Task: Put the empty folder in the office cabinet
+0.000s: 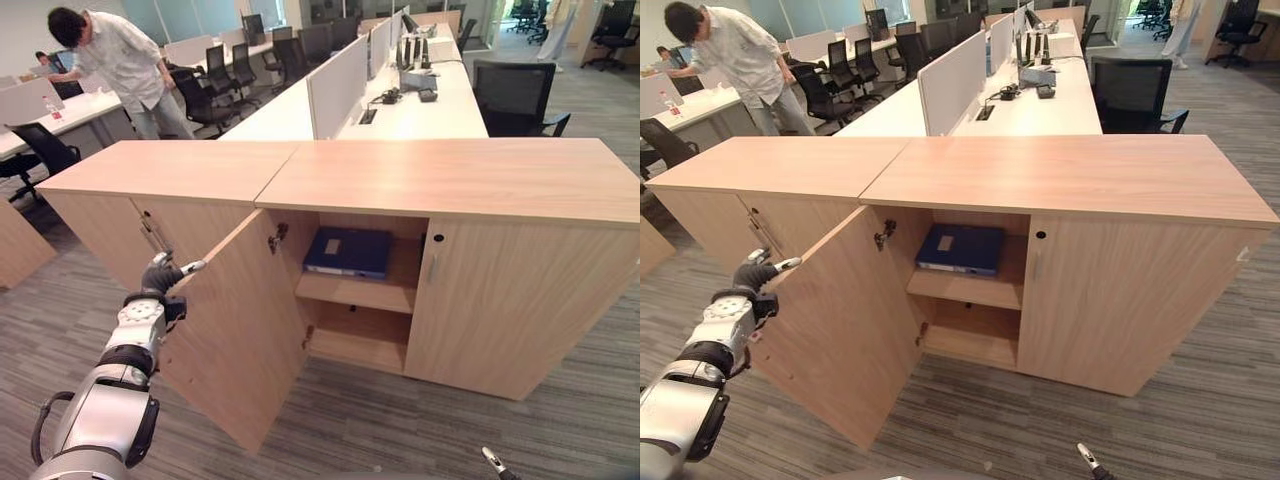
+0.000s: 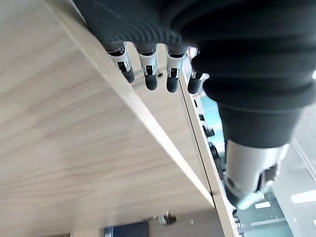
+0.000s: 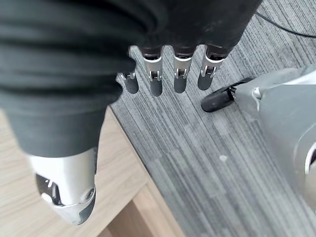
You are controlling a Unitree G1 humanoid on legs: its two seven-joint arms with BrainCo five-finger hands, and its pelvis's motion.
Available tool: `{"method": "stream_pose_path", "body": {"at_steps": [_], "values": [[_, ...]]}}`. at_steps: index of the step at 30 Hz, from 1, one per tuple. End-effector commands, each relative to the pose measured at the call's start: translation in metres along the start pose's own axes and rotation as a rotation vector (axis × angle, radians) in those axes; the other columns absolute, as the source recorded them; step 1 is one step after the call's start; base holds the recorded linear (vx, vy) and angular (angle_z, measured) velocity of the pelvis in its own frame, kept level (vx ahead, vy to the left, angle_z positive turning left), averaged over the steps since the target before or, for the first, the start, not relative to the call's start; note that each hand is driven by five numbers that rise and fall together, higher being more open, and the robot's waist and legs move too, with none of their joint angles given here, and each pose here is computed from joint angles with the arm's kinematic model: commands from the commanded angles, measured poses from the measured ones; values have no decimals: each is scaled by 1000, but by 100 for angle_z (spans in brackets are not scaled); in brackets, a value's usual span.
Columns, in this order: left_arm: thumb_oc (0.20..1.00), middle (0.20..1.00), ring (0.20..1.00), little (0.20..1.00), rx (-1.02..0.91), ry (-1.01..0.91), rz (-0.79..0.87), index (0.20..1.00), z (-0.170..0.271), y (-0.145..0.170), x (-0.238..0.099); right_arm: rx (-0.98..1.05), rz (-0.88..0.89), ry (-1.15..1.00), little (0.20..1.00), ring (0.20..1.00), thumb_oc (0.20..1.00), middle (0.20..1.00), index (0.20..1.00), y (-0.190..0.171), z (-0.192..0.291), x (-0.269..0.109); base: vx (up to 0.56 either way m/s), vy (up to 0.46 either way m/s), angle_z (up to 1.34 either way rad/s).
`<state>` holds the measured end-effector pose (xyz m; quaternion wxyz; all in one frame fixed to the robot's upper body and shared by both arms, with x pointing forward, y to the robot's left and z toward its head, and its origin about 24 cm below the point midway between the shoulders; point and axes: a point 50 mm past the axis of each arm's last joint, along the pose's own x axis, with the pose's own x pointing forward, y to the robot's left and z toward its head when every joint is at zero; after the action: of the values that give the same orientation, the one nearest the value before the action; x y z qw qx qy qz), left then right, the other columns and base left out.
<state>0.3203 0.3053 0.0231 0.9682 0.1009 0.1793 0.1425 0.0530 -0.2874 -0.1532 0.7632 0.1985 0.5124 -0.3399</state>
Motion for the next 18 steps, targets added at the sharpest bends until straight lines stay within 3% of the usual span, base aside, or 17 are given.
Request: {"method": "stream_pose_path", "body": {"at_steps": [1,2,3,6,12,14,18], "values": [[1000,1000,1000,1000,8,85,-125,1000,-23,-44,-4,11,6,-24,1000,1000,1000,1000,1000,14,18,3,0,0,0],[1000,1000,1000,1000,9,86,-125,1000,-23,-44,-4,12,5,-24,1000,1000,1000,1000,1000,14,17,3,0,0,0],[1000,1000,1000,1000,19,48,-220,1000,-24,-74,-10,21,4,-20,1000,1000,1000,1000,1000,15,16,3,0,0,0],[1000,1000,1000,1000,-32,-12,-357,1000,-23,-114,-26,36,6,-19,1000,1000,1000,1000,1000,19,14,3,-7,-5,1],[1000,1000,1000,1000,-92,59,-545,1000,-51,-165,-59,50,37,-11,1000,1000,1000,1000,1000,35,13,4,-19,-14,8],[1000,1000,1000,1000,-96,57,-575,1000,-51,-173,-63,50,42,-9,1000,1000,1000,1000,1000,37,13,4,0,0,0],[1000,1000,1000,1000,-193,-49,-784,1000,-21,-212,-88,51,61,-6,1000,1000,1000,1000,1000,47,14,4,-12,-12,4]]}}
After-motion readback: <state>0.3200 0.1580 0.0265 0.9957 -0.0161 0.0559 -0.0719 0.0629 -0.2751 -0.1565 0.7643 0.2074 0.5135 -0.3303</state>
